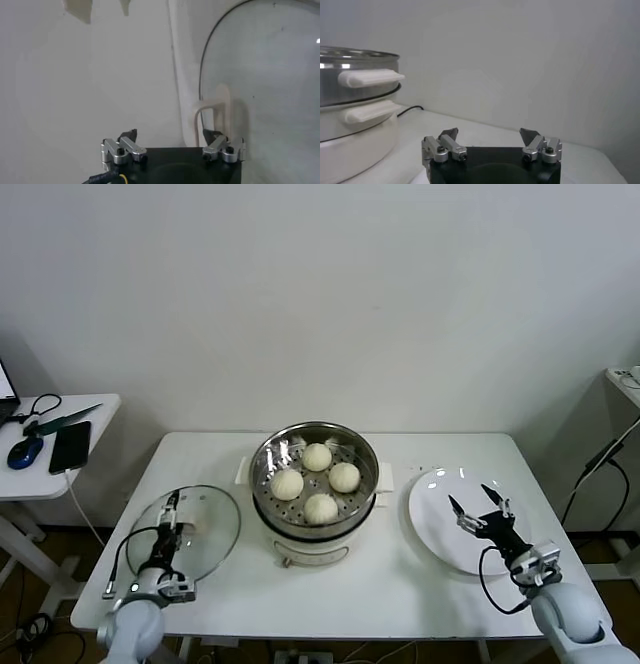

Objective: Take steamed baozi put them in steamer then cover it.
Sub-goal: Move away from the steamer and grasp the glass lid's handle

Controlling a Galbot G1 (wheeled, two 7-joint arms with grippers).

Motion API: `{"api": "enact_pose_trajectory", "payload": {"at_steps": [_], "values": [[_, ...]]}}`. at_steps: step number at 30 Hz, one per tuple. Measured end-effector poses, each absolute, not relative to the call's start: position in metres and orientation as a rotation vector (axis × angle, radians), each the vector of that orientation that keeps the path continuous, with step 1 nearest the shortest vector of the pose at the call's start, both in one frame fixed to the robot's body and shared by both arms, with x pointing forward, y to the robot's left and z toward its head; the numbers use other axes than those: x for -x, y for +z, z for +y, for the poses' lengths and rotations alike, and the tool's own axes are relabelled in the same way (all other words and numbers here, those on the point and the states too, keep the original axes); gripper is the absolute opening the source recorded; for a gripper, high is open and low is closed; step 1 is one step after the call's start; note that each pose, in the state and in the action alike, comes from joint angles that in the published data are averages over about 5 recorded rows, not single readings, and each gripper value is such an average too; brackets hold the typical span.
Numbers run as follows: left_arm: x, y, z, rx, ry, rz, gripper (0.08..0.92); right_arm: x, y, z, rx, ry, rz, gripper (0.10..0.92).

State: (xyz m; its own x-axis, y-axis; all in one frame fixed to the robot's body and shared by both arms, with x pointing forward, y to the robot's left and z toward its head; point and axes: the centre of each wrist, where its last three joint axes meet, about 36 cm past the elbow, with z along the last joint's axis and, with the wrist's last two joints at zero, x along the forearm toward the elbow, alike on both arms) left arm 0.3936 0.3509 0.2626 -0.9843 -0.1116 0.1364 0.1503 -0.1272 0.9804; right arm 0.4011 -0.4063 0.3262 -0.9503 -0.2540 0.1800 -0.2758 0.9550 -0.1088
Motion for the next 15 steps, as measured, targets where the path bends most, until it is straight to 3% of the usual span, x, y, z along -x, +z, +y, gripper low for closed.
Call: {"api": "enact_pose_trajectory", "payload": {"at_steps": [15], "values": [[-0.396, 0.254, 0.358, 0.058, -2.187, -1.968, 0.411, -0.400, 0.313, -0.403, -0.440, 0.252, -2.921, 0.823]]}}
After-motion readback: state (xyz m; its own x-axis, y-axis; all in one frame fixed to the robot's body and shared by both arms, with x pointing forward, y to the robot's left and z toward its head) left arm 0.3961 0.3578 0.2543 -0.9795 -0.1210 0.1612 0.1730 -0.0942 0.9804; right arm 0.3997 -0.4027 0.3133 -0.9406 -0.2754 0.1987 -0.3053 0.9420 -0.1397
